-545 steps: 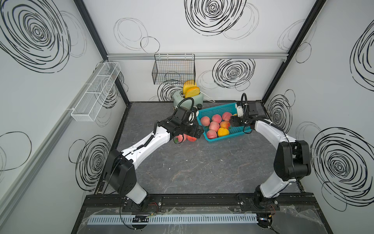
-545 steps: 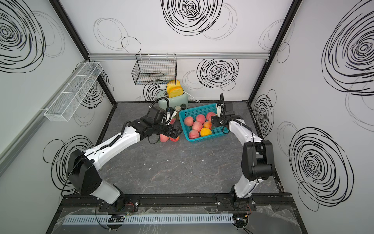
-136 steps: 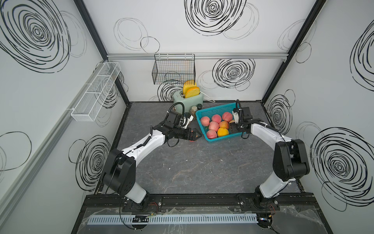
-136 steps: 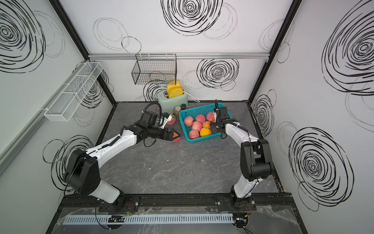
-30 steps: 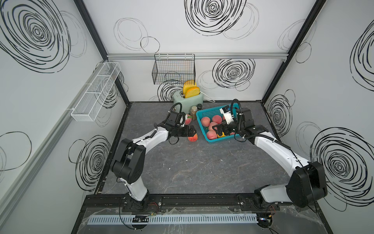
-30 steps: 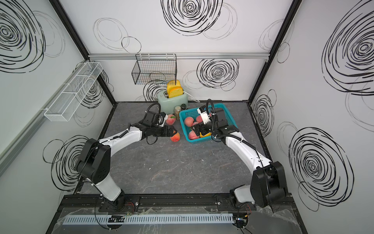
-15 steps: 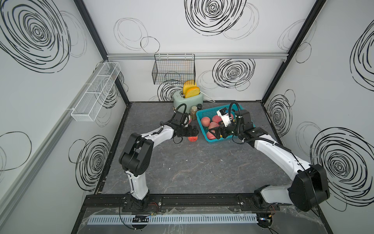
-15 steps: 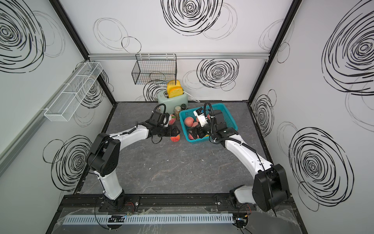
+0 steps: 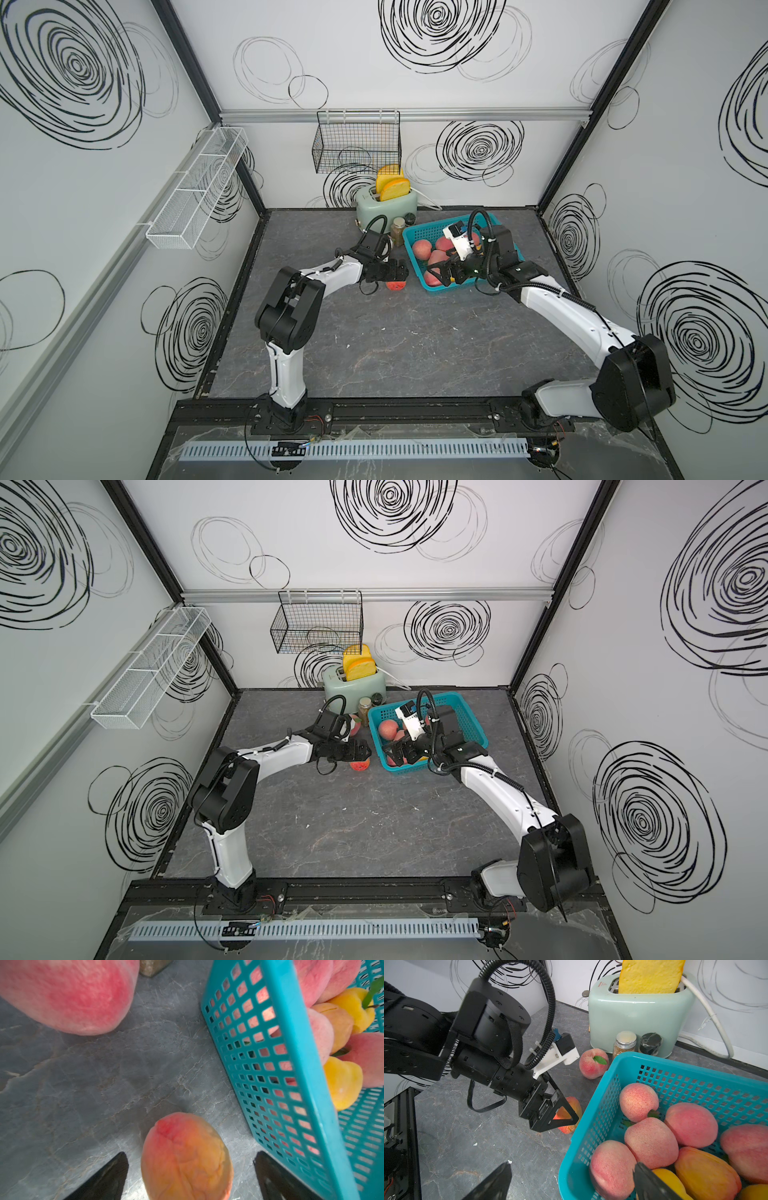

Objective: Put the peaches into the basket
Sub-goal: Pick up the peach from the center of the board.

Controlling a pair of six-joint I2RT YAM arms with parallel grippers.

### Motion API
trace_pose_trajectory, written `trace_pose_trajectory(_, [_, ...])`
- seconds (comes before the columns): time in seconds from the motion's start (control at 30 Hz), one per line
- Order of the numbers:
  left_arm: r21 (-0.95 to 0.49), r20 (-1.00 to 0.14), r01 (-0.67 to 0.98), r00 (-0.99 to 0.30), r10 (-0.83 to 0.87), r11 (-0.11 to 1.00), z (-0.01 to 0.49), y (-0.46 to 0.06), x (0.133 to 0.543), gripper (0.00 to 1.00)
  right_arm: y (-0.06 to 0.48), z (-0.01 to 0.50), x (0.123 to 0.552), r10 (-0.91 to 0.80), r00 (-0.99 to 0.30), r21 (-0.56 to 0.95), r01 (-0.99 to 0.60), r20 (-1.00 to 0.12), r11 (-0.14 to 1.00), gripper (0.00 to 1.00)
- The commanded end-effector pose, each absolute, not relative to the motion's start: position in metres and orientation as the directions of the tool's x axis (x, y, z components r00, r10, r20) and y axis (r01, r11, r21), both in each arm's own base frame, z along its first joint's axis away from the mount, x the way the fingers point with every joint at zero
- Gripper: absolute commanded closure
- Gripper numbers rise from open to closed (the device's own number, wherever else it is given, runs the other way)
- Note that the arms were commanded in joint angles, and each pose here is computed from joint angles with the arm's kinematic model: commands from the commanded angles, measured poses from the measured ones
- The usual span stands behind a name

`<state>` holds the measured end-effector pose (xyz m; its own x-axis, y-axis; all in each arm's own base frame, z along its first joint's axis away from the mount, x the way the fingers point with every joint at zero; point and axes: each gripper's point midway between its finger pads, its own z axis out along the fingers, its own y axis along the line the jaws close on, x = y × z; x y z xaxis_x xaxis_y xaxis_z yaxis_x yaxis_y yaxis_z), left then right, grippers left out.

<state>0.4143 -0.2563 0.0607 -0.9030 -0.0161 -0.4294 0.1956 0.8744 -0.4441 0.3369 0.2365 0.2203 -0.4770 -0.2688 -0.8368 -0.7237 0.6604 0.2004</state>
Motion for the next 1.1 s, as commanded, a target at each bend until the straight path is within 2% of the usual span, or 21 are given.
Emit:
trace_pose_trajectory(0.0, [-0.443,-0.459,0.204,-0.888,-0.026,0.873,0.067,-0.263,0.425,0.01,0.240,0.222,0.335,-0.277,-0.453,0.189,-0.745,-0.848,0.640,0.05])
trace_pose_trajectory(0.2, [-0.422,-0.448,0.199,-0.894,-0.012,0.884,0.057,-0.262,0.423,0.02,0.241,0.221,0.335,-0.276,-0.454,0.191,-0.745,-0.847,0.640,0.05])
trace_pose_trajectory(0.67, [-0.417,-0.425,0.185,-0.905,-0.011,0.890,0.046,-0.260,0.420,0.13,0.240,0.223,0.335,-0.273,-0.449,0.186,-0.743,-0.851,0.642,0.05])
trace_pose_trajectory(0.83, [-0.418,-0.426,0.187,-0.905,-0.010,0.889,0.047,-0.259,0.420,0.21,0.239,0.223,0.336,-0.273,-0.449,0.185,-0.742,-0.851,0.644,0.05])
trace_pose_trajectory(1.07, [-0.426,-0.436,0.190,-0.900,-0.017,0.885,0.059,-0.252,0.413,0.24,0.238,0.228,0.333,-0.268,-0.438,0.178,-0.743,-0.858,0.645,0.05])
